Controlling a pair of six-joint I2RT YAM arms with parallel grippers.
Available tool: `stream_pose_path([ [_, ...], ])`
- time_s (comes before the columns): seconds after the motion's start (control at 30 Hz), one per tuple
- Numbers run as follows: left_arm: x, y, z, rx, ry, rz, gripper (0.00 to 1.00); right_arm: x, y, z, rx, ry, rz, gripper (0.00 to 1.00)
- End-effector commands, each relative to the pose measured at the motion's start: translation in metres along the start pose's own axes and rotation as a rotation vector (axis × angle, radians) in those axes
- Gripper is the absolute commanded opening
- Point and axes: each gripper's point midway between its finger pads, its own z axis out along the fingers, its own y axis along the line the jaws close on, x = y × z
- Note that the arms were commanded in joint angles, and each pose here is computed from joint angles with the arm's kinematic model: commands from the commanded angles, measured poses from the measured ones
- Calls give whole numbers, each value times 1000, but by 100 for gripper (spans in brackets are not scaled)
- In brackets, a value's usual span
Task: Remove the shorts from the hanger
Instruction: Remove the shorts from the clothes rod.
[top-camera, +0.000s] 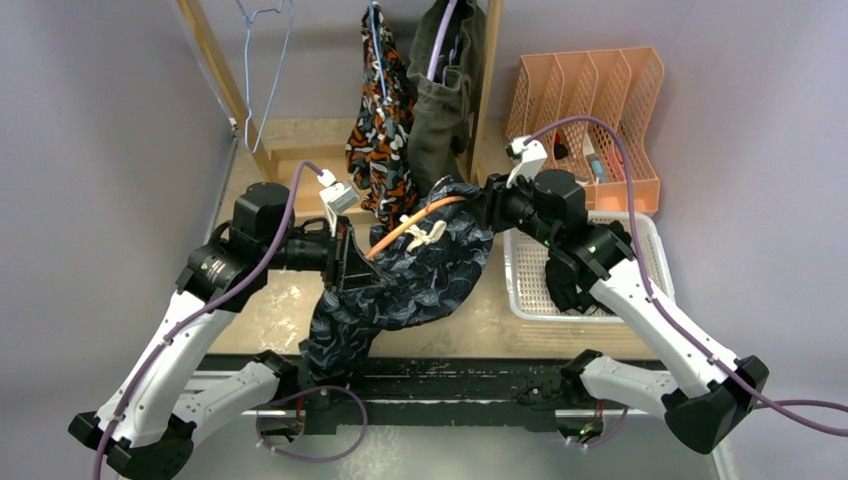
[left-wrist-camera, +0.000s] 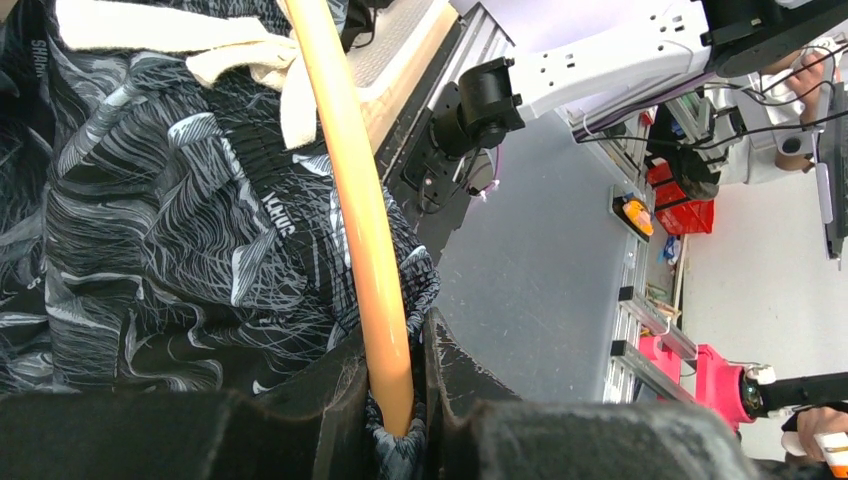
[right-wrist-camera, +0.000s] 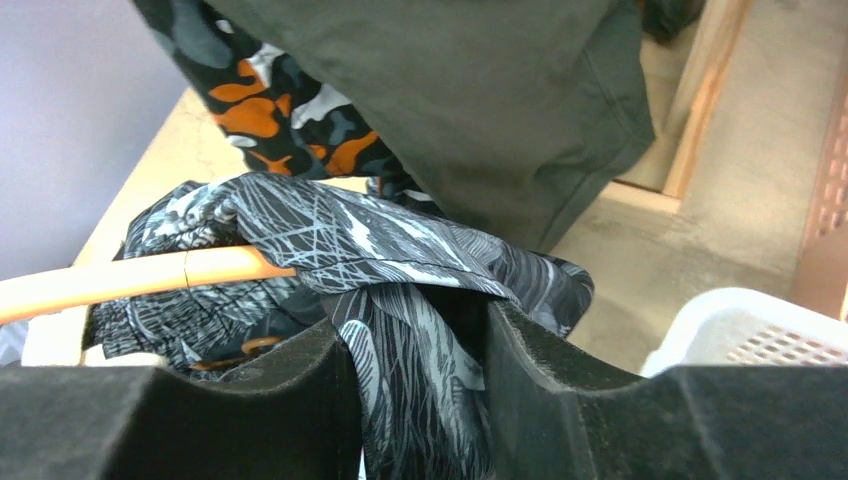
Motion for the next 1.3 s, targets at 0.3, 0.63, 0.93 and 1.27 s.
stream_pose_path([
  [0.3, -9, 10, 5, -25, -34, 66, 0, -38, 30, -14, -157, -99, -116, 4],
  [0.63, -4, 8, 7, 6, -39, 47, 0, -23, 24, -11, -147, -72, -106, 39],
  [0.93, -1, 14, 6, -32, -18, 28, 0, 21, 31, 17, -222, 77, -43, 60],
  [1.27, 8, 17, 1, -69, 14, 11, 0, 1, -3, 20, -23, -31, 16, 22],
])
